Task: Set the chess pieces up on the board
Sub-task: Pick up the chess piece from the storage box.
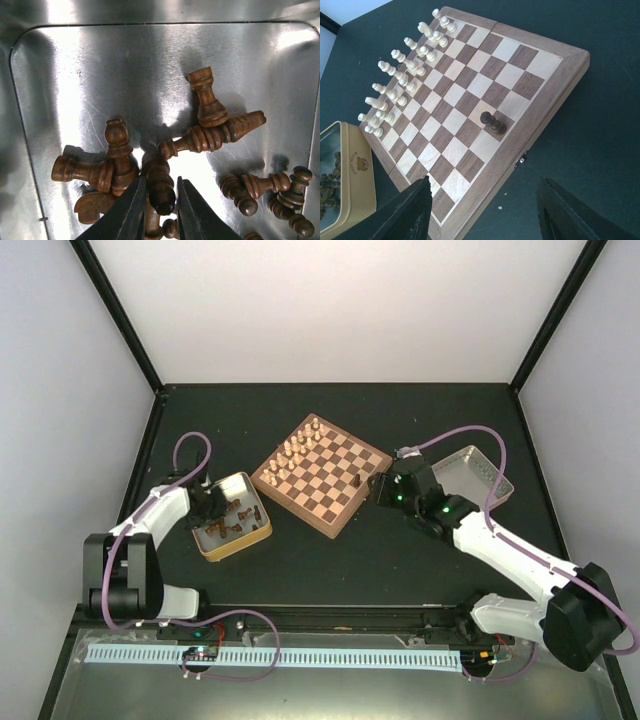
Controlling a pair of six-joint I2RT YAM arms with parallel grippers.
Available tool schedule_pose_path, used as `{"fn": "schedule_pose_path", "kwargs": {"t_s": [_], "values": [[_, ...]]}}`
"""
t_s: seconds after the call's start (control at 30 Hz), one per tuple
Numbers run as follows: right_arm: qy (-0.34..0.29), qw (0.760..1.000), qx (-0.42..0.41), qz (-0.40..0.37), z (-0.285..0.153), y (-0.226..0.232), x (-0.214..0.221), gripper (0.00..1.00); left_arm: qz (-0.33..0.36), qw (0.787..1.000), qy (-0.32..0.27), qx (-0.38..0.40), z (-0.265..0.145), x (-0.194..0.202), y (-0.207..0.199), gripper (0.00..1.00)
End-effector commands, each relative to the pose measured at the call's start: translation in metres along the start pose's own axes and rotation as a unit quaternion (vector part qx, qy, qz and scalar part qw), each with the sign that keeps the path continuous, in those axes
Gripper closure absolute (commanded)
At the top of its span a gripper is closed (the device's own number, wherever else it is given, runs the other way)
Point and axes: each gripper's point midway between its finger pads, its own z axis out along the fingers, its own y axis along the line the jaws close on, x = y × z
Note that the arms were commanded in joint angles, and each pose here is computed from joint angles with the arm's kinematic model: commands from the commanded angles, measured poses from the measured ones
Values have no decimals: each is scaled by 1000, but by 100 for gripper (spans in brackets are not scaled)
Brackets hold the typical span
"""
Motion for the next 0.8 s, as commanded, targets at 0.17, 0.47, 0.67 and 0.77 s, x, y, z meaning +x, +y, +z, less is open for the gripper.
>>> {"fn": "schedule_pose_path", "kwargs": {"t_s": [0.17, 0.47, 0.67, 0.77], "values": [[-29, 1000, -5, -1, -9, -4, -5, 43, 10, 1000, -21, 12, -7, -20, -10, 88], [-42, 999, -10, 1, -15, -7, -5, 45, 34, 995, -81, 49, -58, -38, -25, 98], [-53, 999, -3, 6, -19, -12, -6, 45, 94, 980, -115, 131, -104, -44, -57, 96], [-56, 998, -4, 15, -20, -13, -6, 45, 127, 963, -101, 214, -121, -34, -90, 95]]}}
